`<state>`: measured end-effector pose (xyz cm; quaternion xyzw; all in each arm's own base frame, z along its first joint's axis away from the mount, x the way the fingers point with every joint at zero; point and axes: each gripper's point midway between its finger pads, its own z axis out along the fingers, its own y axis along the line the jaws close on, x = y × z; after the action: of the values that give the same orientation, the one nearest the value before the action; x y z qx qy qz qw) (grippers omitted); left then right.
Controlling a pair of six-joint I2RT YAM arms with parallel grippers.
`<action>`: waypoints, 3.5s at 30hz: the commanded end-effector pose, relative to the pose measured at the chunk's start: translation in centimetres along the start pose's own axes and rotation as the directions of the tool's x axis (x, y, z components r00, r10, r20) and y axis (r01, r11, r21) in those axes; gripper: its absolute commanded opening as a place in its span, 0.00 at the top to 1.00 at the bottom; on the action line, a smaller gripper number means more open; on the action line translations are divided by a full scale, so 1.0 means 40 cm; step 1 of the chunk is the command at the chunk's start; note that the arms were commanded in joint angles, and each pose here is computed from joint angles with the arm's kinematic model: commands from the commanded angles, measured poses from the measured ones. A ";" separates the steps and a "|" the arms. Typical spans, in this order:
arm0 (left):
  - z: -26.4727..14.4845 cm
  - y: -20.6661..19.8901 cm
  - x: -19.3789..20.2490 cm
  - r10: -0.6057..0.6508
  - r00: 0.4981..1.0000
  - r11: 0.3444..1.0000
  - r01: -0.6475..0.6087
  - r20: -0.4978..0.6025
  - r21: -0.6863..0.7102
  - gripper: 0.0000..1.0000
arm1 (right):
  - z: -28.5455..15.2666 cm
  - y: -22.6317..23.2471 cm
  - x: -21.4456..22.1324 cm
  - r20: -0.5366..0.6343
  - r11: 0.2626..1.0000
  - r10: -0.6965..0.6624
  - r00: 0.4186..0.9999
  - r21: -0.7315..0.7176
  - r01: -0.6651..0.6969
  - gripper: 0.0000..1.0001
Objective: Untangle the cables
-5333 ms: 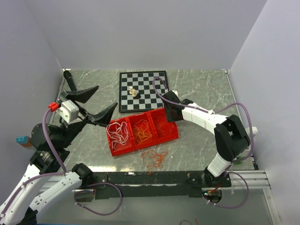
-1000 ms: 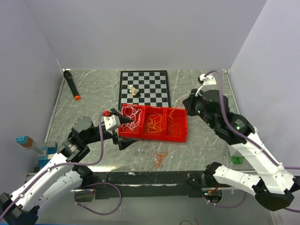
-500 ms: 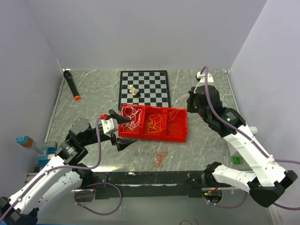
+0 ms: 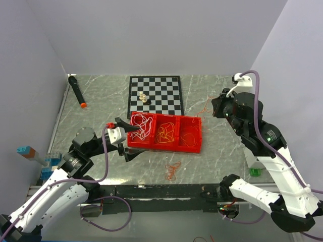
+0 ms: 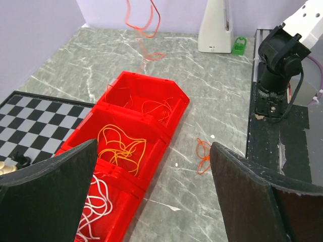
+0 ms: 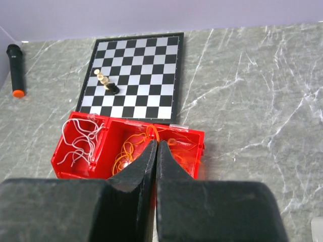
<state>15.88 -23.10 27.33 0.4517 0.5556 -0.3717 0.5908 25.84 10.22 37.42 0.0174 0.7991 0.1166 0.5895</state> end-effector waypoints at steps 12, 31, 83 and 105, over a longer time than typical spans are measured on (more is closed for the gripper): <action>-0.019 0.011 -0.065 0.049 0.998 0.999 -0.048 0.046 -0.025 0.03 | 0.054 -0.002 0.072 -0.077 1.000 -0.011 0.997 0.006 0.012 1.00; -0.023 0.013 -0.074 0.046 0.997 0.999 -0.044 0.059 -0.031 0.04 | 0.239 -0.037 0.425 -0.391 0.993 0.000 0.920 0.111 0.047 1.00; -0.027 0.034 -0.100 0.081 0.996 0.996 -0.079 0.046 -0.050 0.03 | -0.044 0.221 0.903 -0.689 0.983 -0.127 0.713 -0.181 0.000 0.26; -0.032 0.041 -0.092 0.067 0.997 0.995 -0.064 0.040 -0.074 0.03 | -0.027 0.249 0.753 -0.564 0.984 -0.143 0.813 -0.170 0.056 1.00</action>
<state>16.67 -21.89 29.33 0.4433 0.5568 -0.3466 0.6110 12.47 24.35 4.29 -0.1152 0.9566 0.1097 0.2440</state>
